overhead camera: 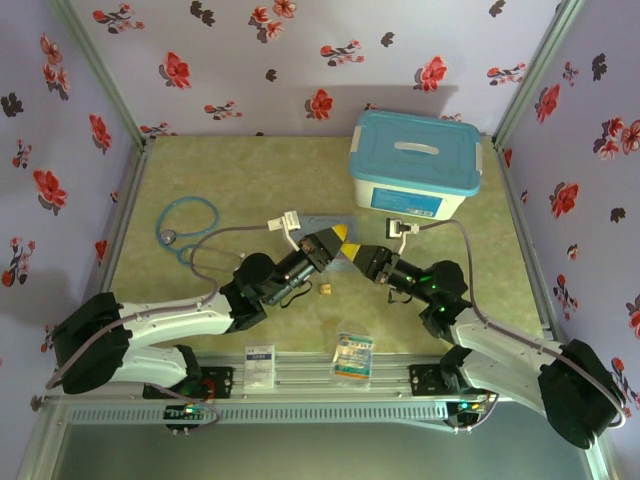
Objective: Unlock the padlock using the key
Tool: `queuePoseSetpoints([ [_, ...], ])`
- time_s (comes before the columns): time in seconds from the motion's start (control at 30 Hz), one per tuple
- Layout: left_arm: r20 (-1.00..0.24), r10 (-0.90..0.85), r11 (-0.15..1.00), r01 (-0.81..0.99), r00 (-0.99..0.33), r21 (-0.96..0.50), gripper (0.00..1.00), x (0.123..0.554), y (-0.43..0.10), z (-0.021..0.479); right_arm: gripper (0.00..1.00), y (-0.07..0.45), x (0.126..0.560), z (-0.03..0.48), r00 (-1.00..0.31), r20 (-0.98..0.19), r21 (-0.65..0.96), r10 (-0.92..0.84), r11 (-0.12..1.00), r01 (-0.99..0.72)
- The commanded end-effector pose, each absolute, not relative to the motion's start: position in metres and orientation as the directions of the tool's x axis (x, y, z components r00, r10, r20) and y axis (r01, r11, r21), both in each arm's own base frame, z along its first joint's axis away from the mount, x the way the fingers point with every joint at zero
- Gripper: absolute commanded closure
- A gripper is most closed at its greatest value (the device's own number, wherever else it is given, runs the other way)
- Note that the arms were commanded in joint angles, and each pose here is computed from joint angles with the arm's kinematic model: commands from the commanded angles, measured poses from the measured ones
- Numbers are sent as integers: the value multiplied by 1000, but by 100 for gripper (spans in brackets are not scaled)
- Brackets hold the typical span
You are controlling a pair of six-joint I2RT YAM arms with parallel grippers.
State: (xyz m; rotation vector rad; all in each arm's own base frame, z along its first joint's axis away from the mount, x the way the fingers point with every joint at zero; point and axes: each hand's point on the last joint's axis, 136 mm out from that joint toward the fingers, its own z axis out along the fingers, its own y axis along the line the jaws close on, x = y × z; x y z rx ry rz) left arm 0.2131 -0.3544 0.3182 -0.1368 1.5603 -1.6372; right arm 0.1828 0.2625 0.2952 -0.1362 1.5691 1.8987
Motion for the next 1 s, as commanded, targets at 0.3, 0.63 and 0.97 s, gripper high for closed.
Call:
queuePoseSetpoints([
  [0.3,-460,-637,158,480,-618,-863,72,218,-352,308,100,257,183,297,-741,-497,820,451,-37,-572],
  [0.63,-628,-579,463,425,-520,-778,15,230,-316,289,100,246,199,227,-771,-508,858,385,305,-413],
  [0.97,-674,-199,789,292,-711,-541,26,220,-308,189,100,204,211,140,-817,-484,699,314,701,-144],
])
